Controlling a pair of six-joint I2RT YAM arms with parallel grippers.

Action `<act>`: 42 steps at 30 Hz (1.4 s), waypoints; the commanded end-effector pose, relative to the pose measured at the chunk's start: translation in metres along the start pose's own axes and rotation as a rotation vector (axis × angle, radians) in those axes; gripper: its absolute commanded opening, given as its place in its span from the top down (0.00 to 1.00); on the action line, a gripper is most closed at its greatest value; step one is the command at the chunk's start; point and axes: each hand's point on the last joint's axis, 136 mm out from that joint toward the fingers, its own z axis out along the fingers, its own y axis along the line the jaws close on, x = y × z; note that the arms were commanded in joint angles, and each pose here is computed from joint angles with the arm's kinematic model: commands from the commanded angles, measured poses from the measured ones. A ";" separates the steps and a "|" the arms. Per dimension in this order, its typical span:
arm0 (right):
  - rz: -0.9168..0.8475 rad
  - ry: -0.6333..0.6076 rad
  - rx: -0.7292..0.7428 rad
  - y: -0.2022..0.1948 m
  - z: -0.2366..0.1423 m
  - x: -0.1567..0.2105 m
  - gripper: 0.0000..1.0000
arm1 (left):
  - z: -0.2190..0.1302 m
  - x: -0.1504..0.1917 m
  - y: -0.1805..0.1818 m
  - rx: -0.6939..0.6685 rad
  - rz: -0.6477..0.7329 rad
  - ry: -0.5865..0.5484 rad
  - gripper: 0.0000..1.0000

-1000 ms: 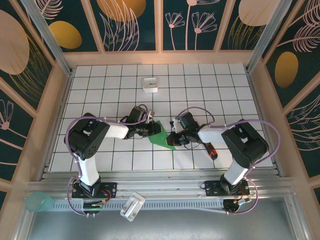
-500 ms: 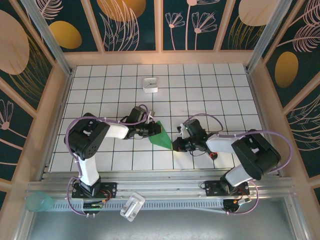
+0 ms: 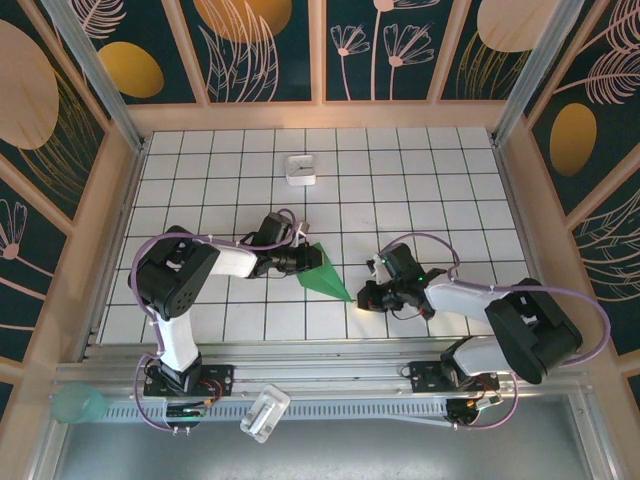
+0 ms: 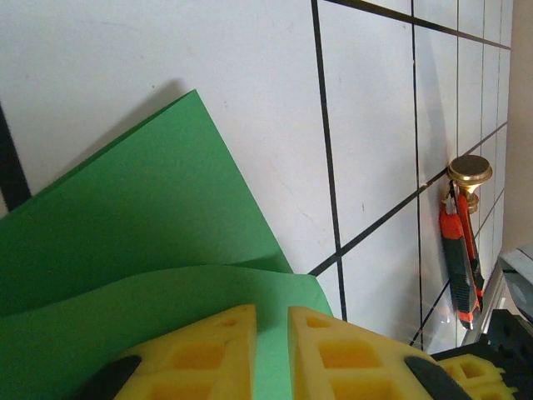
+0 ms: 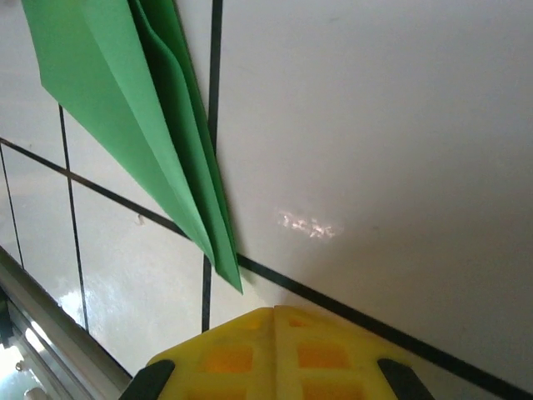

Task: Fold a paper plane with a square sheet of paper (pick it up from the middle)
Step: Fourth fold the wing at the center of the table.

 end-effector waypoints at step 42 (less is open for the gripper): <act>0.023 0.088 0.034 -0.021 0.042 0.000 1.00 | -0.033 -0.018 -0.037 0.035 -0.028 -0.098 0.53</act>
